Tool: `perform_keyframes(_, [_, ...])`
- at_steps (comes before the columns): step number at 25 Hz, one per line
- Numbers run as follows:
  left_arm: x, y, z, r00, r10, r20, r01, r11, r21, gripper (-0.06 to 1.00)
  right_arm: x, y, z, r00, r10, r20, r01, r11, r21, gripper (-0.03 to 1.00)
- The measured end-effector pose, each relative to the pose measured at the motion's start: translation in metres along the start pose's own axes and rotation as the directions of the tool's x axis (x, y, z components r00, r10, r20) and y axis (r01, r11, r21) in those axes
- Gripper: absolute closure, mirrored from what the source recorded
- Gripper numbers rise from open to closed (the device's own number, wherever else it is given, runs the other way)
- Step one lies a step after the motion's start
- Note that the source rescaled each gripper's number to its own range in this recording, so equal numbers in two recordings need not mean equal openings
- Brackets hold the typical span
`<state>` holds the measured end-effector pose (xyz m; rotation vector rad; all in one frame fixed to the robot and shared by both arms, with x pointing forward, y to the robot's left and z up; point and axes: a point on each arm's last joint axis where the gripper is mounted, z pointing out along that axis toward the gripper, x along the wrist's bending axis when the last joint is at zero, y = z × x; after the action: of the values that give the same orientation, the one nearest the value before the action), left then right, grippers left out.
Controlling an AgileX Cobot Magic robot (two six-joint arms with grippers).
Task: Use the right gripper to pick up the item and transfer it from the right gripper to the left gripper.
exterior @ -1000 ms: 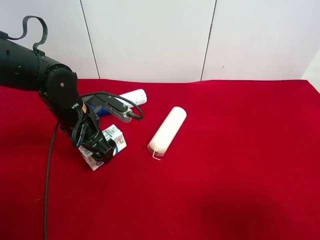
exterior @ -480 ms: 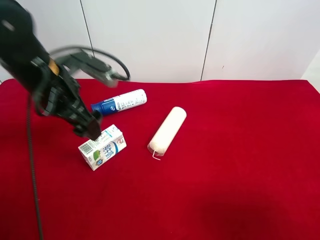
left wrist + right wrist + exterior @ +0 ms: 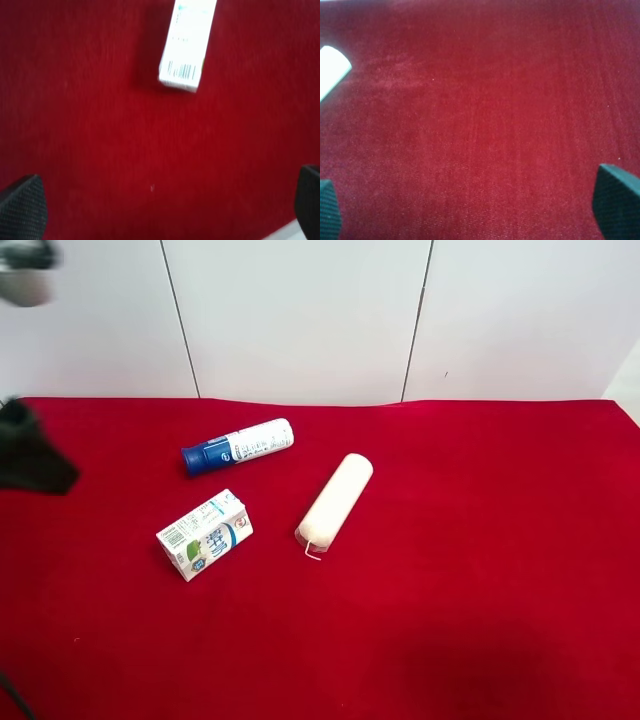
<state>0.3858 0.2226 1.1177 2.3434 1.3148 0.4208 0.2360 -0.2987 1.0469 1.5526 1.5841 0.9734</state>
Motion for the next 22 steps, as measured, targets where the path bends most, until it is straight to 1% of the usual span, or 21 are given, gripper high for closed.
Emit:
perform_keyframes(4, [-0.001, -0.039, -0.013, 1.0, -0.004, -0.003, 0.004, 0.999, -0.032, -0.05, 0.0, 0.0, 0.0, 1.0, 0.0, 0.0, 0.0, 1.0, 0.0, -0.03])
perform_keyframes(9, [-0.002, -0.085, -0.028, 1.0, -0.01, -0.007, 0.009, 0.989, -0.144, -0.05, 0.0, 0.0, 0.0, 1.0, 0.0, 0.0, 0.0, 1.0, 0.0, -0.03])
perform_keyframes(11, [-0.003, -0.102, -0.032, 1.0, -0.016, -0.003, 0.015, 0.982, -0.191, -0.05, 0.0, 0.0, 0.0, 1.0, 0.0, 0.0, 0.0, 1.0, 0.0, -0.03])
perform_keyframes(16, [-0.008, -0.139, -0.039, 0.999, -0.026, 0.035, 0.036, 0.952, -0.303, -0.05, 0.0, 0.0, 0.0, 1.0, 0.0, 0.0, 0.0, 1.0, 0.0, -0.03])
perform_keyframes(22, [-0.011, -0.172, -0.033, 0.998, -0.038, 0.051, 0.054, 0.921, -0.387, -0.05, 0.0, 0.0, 0.0, 1.0, 0.0, 0.0, 0.0, 1.0, 0.0, -0.03])
